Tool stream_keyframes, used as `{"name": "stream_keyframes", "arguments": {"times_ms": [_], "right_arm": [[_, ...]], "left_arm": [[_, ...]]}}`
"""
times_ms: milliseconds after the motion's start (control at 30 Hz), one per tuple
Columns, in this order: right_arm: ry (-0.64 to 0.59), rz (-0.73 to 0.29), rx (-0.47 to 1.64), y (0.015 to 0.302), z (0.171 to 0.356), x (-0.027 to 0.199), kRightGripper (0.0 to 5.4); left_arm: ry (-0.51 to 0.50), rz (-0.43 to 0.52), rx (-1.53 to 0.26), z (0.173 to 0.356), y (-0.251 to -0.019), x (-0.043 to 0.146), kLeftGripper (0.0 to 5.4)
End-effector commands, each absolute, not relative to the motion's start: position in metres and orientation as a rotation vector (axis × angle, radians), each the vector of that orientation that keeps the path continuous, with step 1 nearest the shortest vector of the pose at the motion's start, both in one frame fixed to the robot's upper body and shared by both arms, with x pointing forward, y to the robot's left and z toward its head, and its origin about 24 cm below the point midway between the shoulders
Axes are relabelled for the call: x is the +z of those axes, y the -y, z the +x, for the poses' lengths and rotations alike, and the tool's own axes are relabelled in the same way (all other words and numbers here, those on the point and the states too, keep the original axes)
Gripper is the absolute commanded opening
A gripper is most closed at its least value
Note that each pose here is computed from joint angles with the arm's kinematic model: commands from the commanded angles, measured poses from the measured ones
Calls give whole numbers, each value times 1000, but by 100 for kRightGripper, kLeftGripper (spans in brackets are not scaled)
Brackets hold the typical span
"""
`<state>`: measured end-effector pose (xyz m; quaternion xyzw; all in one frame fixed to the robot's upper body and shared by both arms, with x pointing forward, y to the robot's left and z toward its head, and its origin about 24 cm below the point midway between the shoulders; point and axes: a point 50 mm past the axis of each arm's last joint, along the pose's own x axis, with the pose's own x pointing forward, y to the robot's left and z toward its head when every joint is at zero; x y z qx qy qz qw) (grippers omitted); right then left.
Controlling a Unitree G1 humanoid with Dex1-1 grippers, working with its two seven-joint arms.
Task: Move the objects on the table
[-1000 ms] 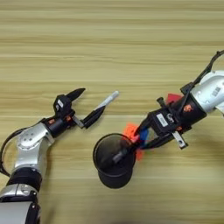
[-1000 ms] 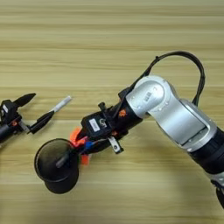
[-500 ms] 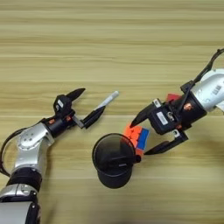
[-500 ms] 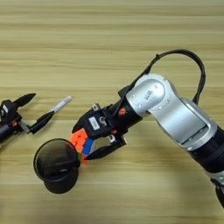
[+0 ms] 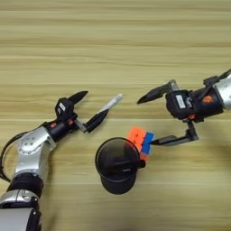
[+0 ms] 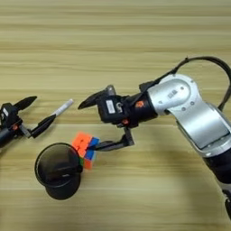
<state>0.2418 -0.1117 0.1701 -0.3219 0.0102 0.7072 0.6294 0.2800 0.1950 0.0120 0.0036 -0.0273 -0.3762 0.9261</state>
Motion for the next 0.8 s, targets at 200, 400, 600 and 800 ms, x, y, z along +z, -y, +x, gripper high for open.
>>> {"name": "stream_keyframes", "arguments": {"times_ms": [200, 400, 600, 800], "right_arm": [[39, -540, 1457, 134, 244, 154, 536], [38, -428, 1405, 138, 240, 136, 536], [8, -347, 1386, 138, 237, 118, 536], [-37, -305, 1375, 135, 238, 99, 536]], "left_arm": [[62, 29, -778, 282, -198, 16, 540], [64, 32, -779, 284, -197, 17, 540], [68, 35, -783, 287, -197, 19, 540], [69, 35, -787, 288, -196, 19, 540]]}}
